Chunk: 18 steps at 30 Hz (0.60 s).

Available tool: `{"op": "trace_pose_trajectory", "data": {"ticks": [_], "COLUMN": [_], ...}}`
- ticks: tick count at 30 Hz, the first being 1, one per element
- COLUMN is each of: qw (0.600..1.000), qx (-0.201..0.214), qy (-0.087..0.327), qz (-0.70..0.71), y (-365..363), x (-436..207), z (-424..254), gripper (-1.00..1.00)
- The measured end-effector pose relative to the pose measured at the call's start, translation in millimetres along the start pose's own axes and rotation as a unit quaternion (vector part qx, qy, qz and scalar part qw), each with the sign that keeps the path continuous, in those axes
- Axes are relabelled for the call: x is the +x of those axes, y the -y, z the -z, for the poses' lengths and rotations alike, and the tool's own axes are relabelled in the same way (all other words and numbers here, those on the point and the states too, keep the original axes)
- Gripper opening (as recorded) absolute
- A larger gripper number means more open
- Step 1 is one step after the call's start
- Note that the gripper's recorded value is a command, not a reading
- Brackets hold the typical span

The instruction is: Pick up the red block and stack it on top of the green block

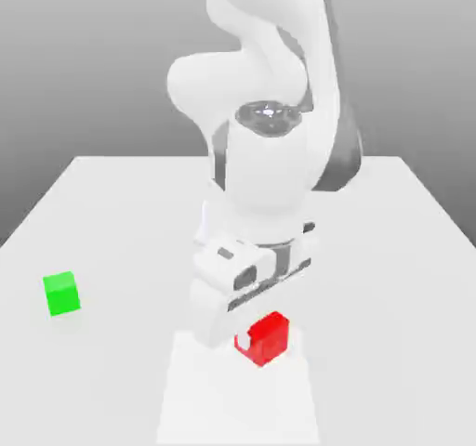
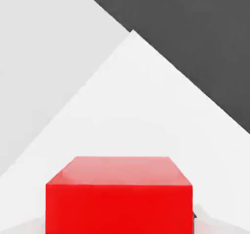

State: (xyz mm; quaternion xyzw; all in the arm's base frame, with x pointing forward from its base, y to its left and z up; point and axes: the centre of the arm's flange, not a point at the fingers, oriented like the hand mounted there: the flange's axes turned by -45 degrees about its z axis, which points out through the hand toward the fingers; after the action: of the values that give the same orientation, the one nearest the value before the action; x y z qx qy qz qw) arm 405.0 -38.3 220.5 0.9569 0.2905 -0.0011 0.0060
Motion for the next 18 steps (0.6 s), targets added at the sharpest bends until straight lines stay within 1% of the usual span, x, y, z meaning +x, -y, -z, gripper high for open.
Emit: {"op": "trace_pose_trajectory", "data": {"ticks": [4, 8, 12, 16, 18], "qw": [0.996, 0.984, 0.968, 0.942, 0.937], "qx": [-0.002, -0.001, 0.001, 0.006, 0.007], "qy": [0.002, 0.003, 0.003, 0.000, -0.002], "qz": [-0.091, -0.177, -0.253, -0.335, -0.350], "y": [-56.5, -94.1, -113.3, -119.1, -119.8], "x": [-66.9, -139.2, -209.2, -286.6, -299.9], "z": [7.5, 13.8, 19.0, 22.7, 13.4], "gripper": [-1.00, -1.00, -1.00, -1.00, -1.00]}}
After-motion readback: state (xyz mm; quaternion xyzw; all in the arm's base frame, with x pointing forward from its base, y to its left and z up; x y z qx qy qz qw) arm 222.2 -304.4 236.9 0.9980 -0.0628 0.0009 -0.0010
